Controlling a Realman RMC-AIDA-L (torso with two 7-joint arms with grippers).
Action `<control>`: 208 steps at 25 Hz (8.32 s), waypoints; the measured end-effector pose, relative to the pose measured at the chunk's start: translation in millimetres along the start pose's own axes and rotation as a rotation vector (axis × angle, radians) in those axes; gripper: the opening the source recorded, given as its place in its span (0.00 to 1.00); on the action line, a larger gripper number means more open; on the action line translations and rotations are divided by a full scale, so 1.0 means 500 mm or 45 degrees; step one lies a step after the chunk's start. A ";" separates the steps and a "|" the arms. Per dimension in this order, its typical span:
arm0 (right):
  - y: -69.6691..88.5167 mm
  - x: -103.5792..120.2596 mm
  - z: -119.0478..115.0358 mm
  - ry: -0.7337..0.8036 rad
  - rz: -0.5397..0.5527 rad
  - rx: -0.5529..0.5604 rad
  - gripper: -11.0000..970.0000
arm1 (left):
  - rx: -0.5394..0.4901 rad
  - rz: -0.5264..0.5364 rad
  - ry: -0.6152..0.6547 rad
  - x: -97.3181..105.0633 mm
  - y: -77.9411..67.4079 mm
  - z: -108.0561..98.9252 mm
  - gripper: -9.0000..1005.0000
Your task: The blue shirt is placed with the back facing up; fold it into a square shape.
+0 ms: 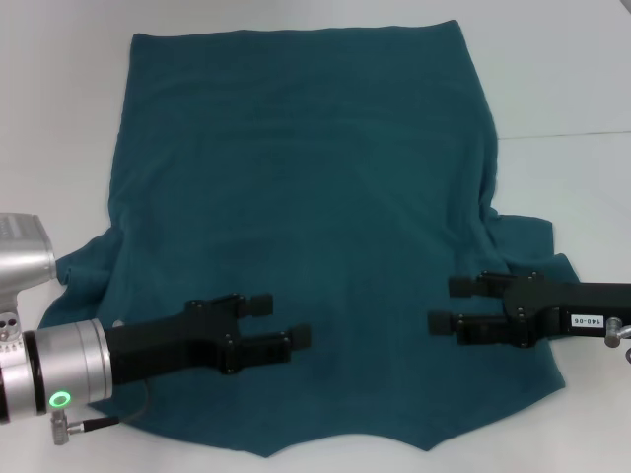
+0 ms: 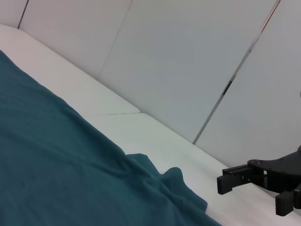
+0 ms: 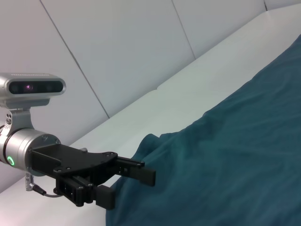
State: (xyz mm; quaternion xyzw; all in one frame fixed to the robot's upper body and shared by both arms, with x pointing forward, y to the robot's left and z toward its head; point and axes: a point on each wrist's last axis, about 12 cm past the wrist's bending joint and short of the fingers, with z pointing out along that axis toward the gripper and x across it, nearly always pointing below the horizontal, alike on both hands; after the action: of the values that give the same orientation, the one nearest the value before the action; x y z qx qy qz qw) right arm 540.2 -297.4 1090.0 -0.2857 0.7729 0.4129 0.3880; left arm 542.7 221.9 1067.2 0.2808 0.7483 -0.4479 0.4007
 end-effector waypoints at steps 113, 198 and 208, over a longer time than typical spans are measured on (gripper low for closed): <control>-0.001 -0.015 0.010 -0.079 0.043 0.003 0.95 | -0.933 -0.291 -0.258 0.034 0.149 -0.152 0.01; 0.008 -0.002 0.026 -0.082 0.068 -0.034 0.94 | -0.270 0.094 -0.244 -0.075 0.052 -0.024 0.34; 0.000 -0.004 0.012 -0.119 0.095 -0.002 0.94 | -0.292 0.036 -0.369 -0.063 0.052 -0.060 0.73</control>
State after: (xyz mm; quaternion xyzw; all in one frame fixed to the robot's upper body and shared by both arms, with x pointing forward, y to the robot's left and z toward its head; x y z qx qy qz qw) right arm 543.3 -291.7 1089.4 -0.2372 0.7638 0.4405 0.4078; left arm 568.9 258.1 1090.5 0.1763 0.7248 -0.3899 0.5400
